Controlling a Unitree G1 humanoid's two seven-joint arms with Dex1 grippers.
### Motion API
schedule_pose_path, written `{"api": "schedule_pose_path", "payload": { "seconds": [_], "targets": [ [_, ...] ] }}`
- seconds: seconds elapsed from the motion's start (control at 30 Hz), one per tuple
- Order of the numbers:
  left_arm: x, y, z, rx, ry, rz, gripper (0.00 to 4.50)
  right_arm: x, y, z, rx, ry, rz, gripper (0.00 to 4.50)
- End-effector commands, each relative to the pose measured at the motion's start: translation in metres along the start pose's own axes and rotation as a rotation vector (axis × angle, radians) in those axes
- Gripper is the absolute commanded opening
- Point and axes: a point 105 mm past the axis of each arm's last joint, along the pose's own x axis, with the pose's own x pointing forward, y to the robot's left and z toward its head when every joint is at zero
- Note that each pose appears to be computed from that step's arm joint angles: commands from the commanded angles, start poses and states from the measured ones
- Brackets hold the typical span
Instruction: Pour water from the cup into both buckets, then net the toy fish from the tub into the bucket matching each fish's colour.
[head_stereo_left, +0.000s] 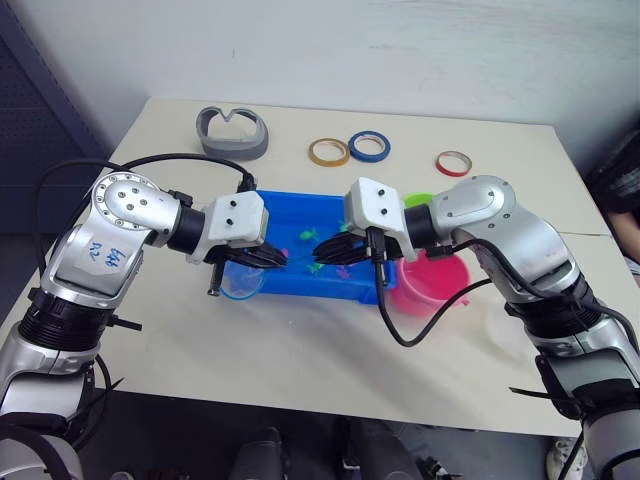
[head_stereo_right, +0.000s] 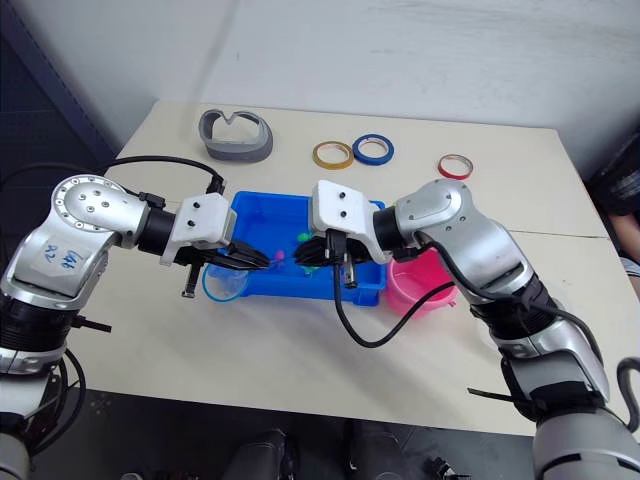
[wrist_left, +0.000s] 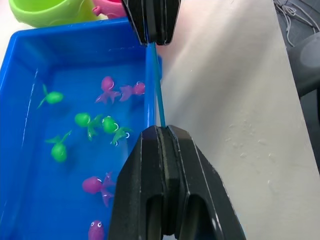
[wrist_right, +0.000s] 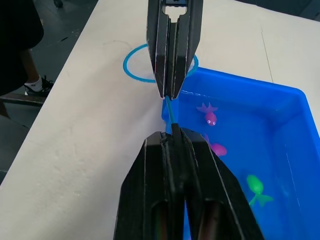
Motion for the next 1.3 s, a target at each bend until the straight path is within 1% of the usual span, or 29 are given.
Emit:
{"api": "schedule_pose_path", "payload": {
  "seconds": [0.03,0.07,0.1,0.13,0.17,0.2,0.3,0.33,0.37,0.43,0.5,0.57,0.63,0.7,0.83,0.9,1.07,1.17,1.3],
  "targets": [
    [-0.002,0.004,0.013,0.006,-0.042,0.017,0.0,-0.003,-0.003,0.014,-0.063,-0.027,-0.004,0.04],
    [-0.004,0.006,0.015,-0.019,-0.062,0.024,0.0,-0.003,-0.003,0.015,-0.064,-0.029,-0.004,0.04],
    [-0.006,0.008,0.017,-0.047,-0.081,0.034,0.53,-0.004,-0.003,0.015,-0.064,-0.033,-0.006,0.0],
    [-0.008,0.01,0.018,-0.069,-0.101,0.046,0.68,-0.005,-0.003,0.016,-0.06,-0.039,-0.011,0.0],
    [-0.01,0.011,0.019,-0.083,-0.114,0.054,1.06,-0.005,-0.003,0.017,-0.057,-0.043,-0.014,0.0],
    [-0.016,0.012,0.021,-0.117,-0.152,0.073,1.4,-0.01,-0.002,0.019,-0.043,-0.053,-0.023,0.0],
    [-0.042,0.012,0.027,-0.239,-0.303,0.12,2.75,-0.03,-0.005,0.02,-0.013,-0.062,-0.089,0.0],
    [-0.052,0.009,0.026,-0.272,-0.34,0.13,3.12,-0.039,-0.008,0.019,-0.011,-0.052,-0.122,0.0],
    [-0.059,0.006,0.024,-0.283,-0.357,0.147,3.64,-0.047,-0.011,0.017,-0.012,-0.038,-0.154,0.0],
    [-0.069,0.0,0.015,-0.295,-0.355,0.191,4.43,-0.065,-0.018,0.009,-0.026,0.004,-0.218,0.0],
    [-0.074,-0.006,0.006,-0.309,-0.339,0.231,4.49,-0.083,-0.026,0.001,-0.071,0.063,-0.282,0.0],
    [-0.072,-0.014,-0.003,-0.32,-0.307,0.258,4.49,-0.103,-0.033,-0.009,-0.197,0.157,-0.323,0.0],
    [-0.067,-0.021,-0.007,-0.337,-0.3,0.259,4.49,-0.116,-0.036,-0.019,-0.337,0.25,-0.318,0.0],
    [-0.06,-0.026,-0.007,-0.337,-0.302,0.26,4.49,-0.123,-0.037,-0.027,-0.429,0.298,-0.304,0.0],
    [-0.049,-0.03,-0.008,-0.328,-0.291,0.264,4.49,-0.124,-0.032,-0.041,-0.573,0.328,-0.246,0.0],
    [-0.045,-0.03,-0.006,-0.335,-0.304,0.263,4.49,-0.123,-0.029,-0.048,-0.644,0.36,-0.217,0.0],
    [-0.039,-0.029,-0.002,-0.335,-0.311,0.254,4.49,-0.118,-0.023,-0.058,-0.719,0.38,-0.169,0.0],
    [-0.038,-0.03,-0.003,-0.335,-0.297,0.246,4.49,-0.113,-0.022,-0.068,-0.764,0.409,-0.144,0.0],
    [-0.039,-0.03,-0.004,-0.335,-0.291,0.248,4.49,-0.108,-0.02,-0.076,-0.789,0.427,-0.116,0.0]
  ]
}}
